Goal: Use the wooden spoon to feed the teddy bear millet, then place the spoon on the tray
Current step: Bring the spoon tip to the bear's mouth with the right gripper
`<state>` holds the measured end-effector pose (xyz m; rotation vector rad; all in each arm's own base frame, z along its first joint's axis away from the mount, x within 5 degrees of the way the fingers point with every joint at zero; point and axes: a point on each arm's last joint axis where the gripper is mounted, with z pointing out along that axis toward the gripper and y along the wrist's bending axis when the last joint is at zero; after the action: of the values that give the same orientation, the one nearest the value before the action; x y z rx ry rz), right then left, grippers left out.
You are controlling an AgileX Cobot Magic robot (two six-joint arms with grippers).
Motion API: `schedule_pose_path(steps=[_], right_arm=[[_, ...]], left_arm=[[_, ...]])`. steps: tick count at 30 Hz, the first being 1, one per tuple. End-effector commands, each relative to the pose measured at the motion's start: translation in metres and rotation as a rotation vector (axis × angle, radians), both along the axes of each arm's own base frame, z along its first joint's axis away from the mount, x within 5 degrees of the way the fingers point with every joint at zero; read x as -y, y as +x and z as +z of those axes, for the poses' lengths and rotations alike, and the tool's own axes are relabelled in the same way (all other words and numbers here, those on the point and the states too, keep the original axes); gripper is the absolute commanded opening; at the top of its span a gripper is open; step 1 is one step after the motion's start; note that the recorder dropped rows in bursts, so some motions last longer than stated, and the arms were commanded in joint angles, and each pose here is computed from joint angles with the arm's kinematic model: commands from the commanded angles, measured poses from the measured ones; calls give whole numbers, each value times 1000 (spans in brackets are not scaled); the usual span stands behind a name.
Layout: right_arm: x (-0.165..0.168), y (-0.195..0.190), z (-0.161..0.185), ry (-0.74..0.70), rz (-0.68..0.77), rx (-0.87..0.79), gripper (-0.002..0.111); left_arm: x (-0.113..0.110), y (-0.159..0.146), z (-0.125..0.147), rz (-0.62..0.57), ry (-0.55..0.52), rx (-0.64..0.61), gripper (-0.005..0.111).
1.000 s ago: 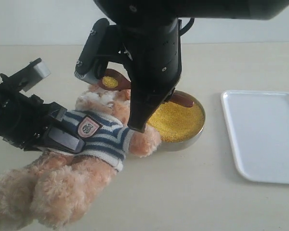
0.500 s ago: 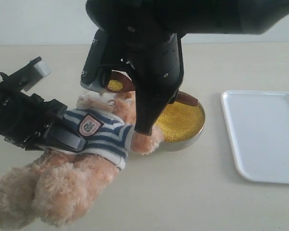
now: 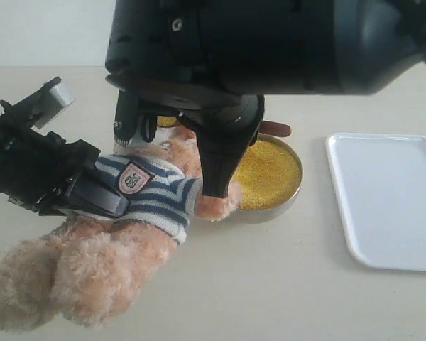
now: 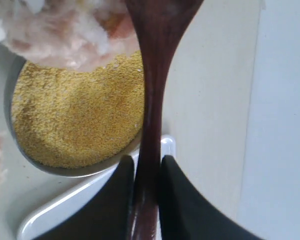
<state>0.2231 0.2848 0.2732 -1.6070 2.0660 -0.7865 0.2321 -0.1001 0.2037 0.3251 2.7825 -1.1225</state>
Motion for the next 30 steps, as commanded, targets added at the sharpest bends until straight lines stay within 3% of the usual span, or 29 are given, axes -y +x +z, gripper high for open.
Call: schedule_pose_path(steps=[1,12,17,30], right_arm=[[1,1,3,-8,1,32,-1],[-11,-12,6,-26,67,78,-1],[-4,-14,-8,-82,67,83,-1],[-9,-24,-13,-131,115,249,-1]], left_arm=[[2,0,6,8,-28,4,4],[2,0,6,8,-28,4,4],[2,0,6,7,-30,0,4],[2,0,6,7,-30,0,4]])
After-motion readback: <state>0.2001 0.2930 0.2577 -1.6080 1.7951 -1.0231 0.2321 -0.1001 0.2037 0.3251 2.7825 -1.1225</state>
